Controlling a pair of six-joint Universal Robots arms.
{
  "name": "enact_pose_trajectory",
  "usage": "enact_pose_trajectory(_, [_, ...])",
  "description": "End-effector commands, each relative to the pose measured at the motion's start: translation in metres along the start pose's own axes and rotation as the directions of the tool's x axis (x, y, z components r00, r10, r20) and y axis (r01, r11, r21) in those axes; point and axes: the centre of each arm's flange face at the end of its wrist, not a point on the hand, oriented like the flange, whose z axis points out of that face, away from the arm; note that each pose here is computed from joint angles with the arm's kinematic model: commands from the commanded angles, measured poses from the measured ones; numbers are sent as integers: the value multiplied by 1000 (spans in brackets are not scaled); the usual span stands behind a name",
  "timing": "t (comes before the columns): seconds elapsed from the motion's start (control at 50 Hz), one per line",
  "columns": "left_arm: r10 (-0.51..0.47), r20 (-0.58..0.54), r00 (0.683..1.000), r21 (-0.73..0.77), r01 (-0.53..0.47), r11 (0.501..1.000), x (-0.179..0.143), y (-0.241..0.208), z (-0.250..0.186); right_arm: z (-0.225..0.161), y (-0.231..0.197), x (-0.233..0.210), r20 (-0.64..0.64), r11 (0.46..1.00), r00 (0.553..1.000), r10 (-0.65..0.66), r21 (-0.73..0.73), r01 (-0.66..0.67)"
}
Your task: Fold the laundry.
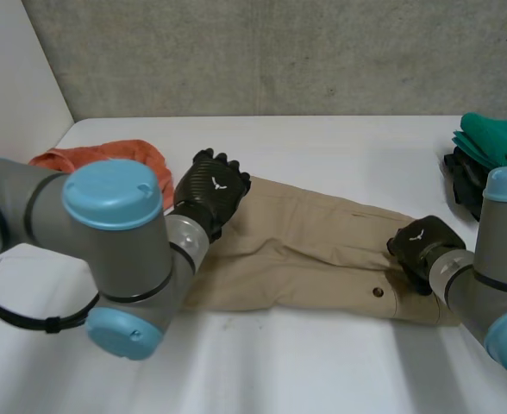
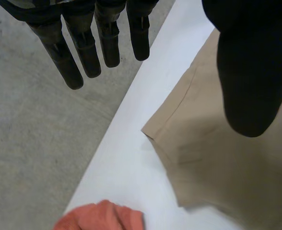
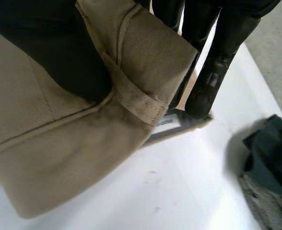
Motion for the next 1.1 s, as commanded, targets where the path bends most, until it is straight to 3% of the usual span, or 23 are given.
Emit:
enact_pose_trajectory(0.02, [-225,-30,974,-89,221,971,-22,-7,-41,-9,2,-7,63,1000,998,12,28,-14])
enact_pose_trajectory(0.12, [-333,-39,942,-150,324,934,-34,-11,-62,-12,2,-7,61,999,998,12,33,-14])
enact_pose_trajectory(0.24, [-366,-32,930,-181,354,917,-35,-2,-59,-13,0,-5,48,999,999,12,47,-14])
enact_pose_trajectory(0.38, [-372,-37,928,-264,350,899,-11,39,-15,-17,-3,-3,32,998,999,11,66,-13])
enact_pose_trajectory(0.54, [-386,-108,916,-216,357,909,6,49,13,-18,-3,-2,28,998,1000,11,69,-13])
enact_pose_trajectory(0.88, [-278,-131,952,-154,258,954,26,68,37,-16,-3,-2,18,997,1000,12,78,-13])
enact_pose_trajectory(1.1, [-227,-102,969,-89,218,972,16,58,52,-9,-13,7,-50,989,999,16,148,-8])
